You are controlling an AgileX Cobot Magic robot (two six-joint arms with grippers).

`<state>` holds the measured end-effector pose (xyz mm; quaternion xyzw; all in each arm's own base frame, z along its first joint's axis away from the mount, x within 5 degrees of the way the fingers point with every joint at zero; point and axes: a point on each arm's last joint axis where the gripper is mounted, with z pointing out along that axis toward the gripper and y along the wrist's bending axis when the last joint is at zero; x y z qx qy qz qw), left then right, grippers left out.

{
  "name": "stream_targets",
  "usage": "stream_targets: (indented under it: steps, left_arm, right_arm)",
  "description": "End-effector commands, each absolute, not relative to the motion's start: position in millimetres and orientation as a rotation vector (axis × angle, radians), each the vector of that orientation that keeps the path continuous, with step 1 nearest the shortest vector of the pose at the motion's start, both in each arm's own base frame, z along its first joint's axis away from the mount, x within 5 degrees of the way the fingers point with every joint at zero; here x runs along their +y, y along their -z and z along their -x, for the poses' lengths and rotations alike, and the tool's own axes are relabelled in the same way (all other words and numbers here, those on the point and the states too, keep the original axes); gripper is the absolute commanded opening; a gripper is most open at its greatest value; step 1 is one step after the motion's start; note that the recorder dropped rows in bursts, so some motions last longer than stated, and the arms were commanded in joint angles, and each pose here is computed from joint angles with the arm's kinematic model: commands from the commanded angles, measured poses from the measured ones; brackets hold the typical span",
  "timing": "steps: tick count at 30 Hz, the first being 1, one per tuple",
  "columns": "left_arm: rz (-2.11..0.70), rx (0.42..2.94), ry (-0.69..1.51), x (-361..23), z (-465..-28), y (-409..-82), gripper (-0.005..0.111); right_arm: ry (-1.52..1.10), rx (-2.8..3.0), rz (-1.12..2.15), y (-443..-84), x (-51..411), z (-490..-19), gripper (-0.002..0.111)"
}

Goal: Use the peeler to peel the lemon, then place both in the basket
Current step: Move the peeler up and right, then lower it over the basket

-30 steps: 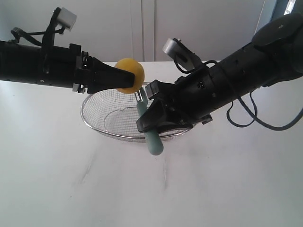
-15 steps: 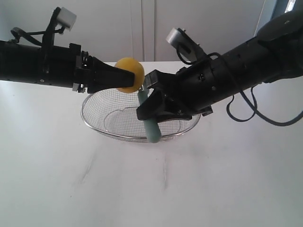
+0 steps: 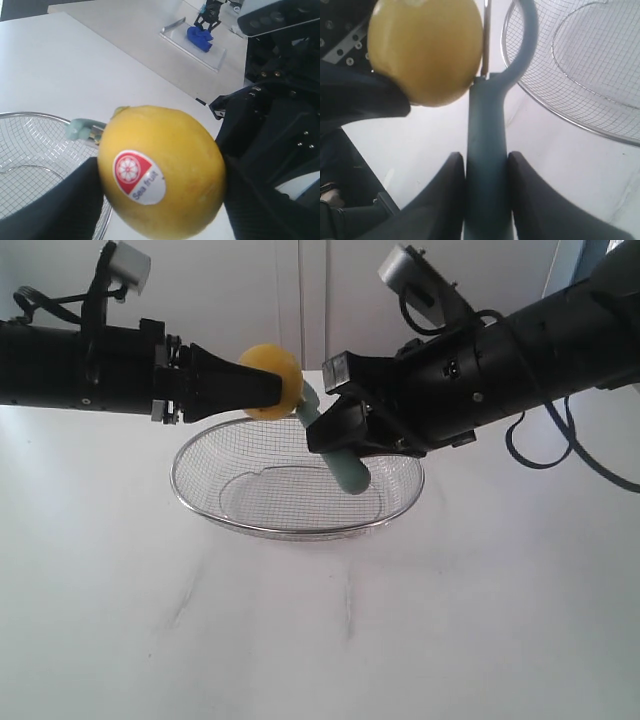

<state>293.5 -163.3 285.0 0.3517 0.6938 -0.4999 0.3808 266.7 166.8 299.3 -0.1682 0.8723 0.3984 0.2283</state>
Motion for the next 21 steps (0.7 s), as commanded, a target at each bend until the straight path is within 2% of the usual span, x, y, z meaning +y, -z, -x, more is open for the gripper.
stream_targets:
  steps: [1, 13, 21]
  left_arm:
    - [-0.935, 1.768, 1.288, -164, -289, -285, 0.000]
    - [-0.915, 1.754, 1.302, -164, -290, -287, 0.000]
    - [-0.914, 1.756, 1.298, -164, -291, -287, 0.000]
  right_arm:
    - [-1.119, 2.361, 0.401, -308, 166, -268, 0.000]
    - [-0.965, 2.426, 0.356, -300, 159, -272, 0.000]
    - [-0.872, 2.307, 0.352, -322, 151, -270, 0.000]
